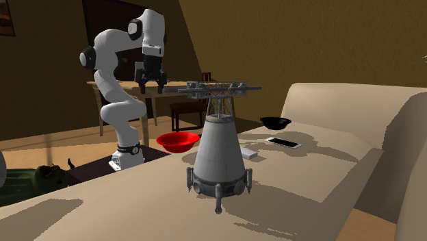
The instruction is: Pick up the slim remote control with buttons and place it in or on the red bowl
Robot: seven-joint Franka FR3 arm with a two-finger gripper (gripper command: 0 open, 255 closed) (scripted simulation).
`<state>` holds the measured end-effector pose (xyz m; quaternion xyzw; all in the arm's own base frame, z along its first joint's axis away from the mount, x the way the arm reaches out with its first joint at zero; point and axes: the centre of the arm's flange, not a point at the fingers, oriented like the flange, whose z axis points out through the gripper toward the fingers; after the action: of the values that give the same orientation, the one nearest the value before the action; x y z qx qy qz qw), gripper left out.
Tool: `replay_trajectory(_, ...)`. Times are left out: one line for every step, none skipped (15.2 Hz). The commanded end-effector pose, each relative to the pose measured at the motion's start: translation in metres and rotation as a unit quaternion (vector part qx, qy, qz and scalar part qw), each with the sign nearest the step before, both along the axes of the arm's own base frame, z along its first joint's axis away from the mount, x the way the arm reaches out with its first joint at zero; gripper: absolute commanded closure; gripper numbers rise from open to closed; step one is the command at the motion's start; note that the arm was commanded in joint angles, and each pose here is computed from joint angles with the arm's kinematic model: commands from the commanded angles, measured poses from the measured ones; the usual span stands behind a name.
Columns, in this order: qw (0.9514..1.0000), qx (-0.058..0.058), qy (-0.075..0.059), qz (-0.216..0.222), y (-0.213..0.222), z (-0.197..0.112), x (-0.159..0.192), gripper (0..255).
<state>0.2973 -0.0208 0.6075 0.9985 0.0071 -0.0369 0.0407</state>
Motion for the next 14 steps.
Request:
replay_trajectory(1.0000,0.000,0.000,0.000,0.000,0.000,0.000,0)
replay_trajectory(1.0000,0.001,-0.002,-0.001,0.004,-0.006,0.010,0)
replay_trajectory(1.0000,0.001,-0.003,-0.002,0.008,-0.013,0.020,0)
replay_trajectory(1.0000,0.002,-0.005,-0.004,0.013,-0.019,0.031,0)
replay_trajectory(1.0000,0.002,-0.006,-0.005,0.017,-0.025,0.041,0)
replay_trajectory(0.9999,0.003,-0.008,-0.006,0.021,-0.032,0.051,0)
replay_trajectory(0.9999,0.003,-0.009,-0.007,0.025,-0.038,0.062,0)
replay_trajectory(0.9999,0.004,-0.011,-0.009,0.029,-0.044,0.072,0)
replay_trajectory(0.9999,0.004,-0.012,-0.010,0.033,-0.050,0.083,0)
replay_trajectory(0.9998,0.005,-0.014,-0.011,0.037,-0.056,0.093,0)
replay_trajectory(0.9998,0.005,-0.015,-0.012,0.041,-0.062,0.104,0)
replay_trajectory(0.9998,0.006,-0.017,-0.013,0.045,-0.068,0.114,0)
replay_trajectory(0.9997,0.006,-0.018,-0.015,0.049,-0.074,0.125,0)
replay_trajectory(0.9997,0.007,-0.020,-0.016,0.053,-0.080,0.135,0)
